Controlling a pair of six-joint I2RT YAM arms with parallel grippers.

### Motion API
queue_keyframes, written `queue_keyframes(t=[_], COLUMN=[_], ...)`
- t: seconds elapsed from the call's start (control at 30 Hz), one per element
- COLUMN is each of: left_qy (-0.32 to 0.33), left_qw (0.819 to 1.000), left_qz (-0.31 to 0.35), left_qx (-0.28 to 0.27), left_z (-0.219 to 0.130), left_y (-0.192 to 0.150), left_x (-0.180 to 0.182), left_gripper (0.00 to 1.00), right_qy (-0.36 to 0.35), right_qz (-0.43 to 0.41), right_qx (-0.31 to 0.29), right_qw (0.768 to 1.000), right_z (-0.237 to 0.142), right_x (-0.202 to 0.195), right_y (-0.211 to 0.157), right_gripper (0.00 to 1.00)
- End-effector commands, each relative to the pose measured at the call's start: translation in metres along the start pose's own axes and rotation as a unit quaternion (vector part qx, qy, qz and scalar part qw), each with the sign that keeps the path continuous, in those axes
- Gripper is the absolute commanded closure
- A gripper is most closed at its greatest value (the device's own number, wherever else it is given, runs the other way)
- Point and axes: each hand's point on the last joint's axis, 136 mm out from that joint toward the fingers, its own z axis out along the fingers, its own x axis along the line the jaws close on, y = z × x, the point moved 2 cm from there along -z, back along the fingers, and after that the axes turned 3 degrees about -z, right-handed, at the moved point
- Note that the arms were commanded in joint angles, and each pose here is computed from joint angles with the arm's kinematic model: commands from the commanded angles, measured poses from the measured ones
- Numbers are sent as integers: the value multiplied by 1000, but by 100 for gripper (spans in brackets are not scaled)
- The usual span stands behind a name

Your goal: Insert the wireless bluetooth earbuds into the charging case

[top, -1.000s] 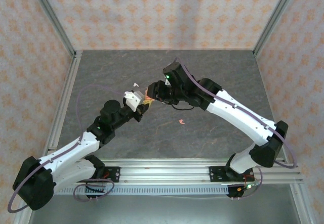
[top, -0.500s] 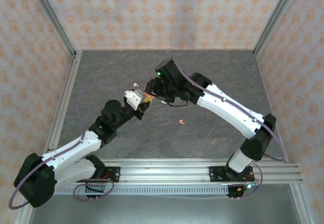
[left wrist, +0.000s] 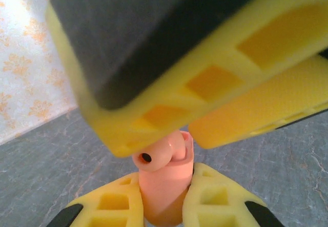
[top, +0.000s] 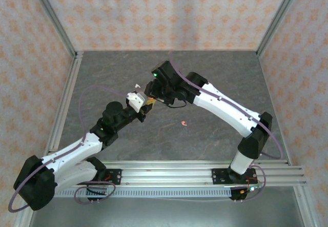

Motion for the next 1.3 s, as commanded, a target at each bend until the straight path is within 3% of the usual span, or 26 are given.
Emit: queue_keyframes(t=[0.0,1.27], left_qy=[-8,-1], left_qw=[1000,1000], left_qz=[12,11], left_qx=[-27,-27], left_z=[-5,-11], left_y=[15,14], left_x=[-4,-3], left_gripper=[100,100], right_qy=[-19,-43], right_qz=[-5,-24], right_qx=[-5,6], right_qw=[1000,999], right_z=[-2,-18], right_x=[-2,-26], right_y=[1,-12], right_gripper=[49,53])
